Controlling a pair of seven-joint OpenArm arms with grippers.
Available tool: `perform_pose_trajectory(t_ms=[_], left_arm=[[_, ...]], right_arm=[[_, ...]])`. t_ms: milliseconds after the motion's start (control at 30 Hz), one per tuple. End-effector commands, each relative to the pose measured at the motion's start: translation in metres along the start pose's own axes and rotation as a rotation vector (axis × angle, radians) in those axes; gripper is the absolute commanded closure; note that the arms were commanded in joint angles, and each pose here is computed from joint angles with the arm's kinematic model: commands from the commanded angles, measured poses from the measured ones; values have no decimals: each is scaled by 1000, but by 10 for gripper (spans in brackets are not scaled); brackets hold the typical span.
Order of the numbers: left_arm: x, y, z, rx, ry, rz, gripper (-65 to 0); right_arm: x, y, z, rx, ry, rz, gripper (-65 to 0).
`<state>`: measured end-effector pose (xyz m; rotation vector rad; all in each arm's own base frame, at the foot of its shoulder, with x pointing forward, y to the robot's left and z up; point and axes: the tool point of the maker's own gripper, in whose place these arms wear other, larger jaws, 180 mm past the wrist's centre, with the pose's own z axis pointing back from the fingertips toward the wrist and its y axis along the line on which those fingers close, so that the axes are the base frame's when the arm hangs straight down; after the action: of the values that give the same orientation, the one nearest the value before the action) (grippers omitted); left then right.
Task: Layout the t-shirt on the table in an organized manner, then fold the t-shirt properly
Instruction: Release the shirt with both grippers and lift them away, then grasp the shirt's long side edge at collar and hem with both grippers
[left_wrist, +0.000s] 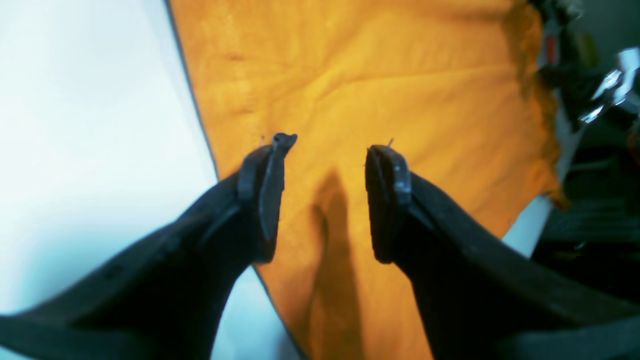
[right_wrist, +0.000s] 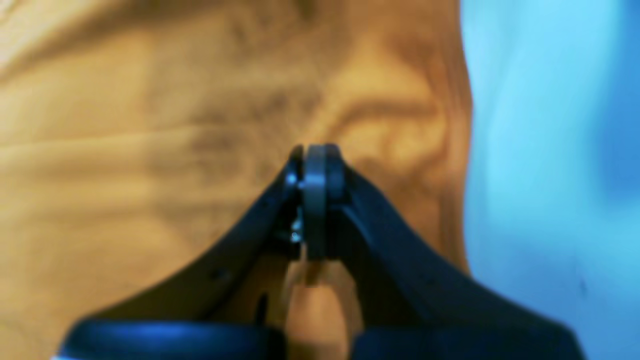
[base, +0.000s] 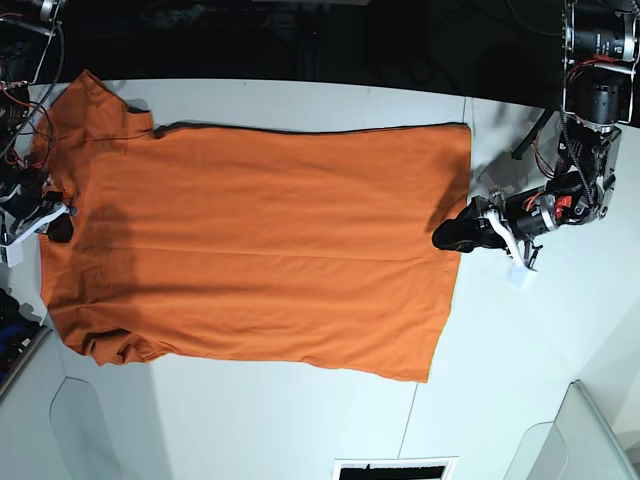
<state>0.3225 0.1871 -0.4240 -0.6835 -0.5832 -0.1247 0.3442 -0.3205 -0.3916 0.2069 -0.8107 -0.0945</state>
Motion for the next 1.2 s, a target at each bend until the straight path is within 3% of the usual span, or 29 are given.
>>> perform_pose_trajectory(t_ms=[0,333,433,633,800,933,967,1167], left_arm=[[-6,8,6,53,76,-40,-288],[28,-28,27,-26,42,-160,-288],[20,-23,36,-20,68,-151,-288],[-19,-21,56,-31,147,-112,-288],[-28,-25,78,-19,94,-97,-288],[-36,-16,98,26,60,-66,-299],[-39,-13,101,34,58,-56,-307],[-54,-8,108,54,61,-22,-364]], right_arm=[[33,-3,10,1,-86,34,0],[66,-15,56,-34,-162,98,0],[54,-27,73,-70,-140,117,0],[12,-42,109,-65,-77,54,0],[-30,-59,137,-81,-4,-29,0],[-72,-60,152,-71,97,-77,-253],[-80,-59,155,-69,117,-87,-290],[-113,-61,167,-81,196,-106,-306]])
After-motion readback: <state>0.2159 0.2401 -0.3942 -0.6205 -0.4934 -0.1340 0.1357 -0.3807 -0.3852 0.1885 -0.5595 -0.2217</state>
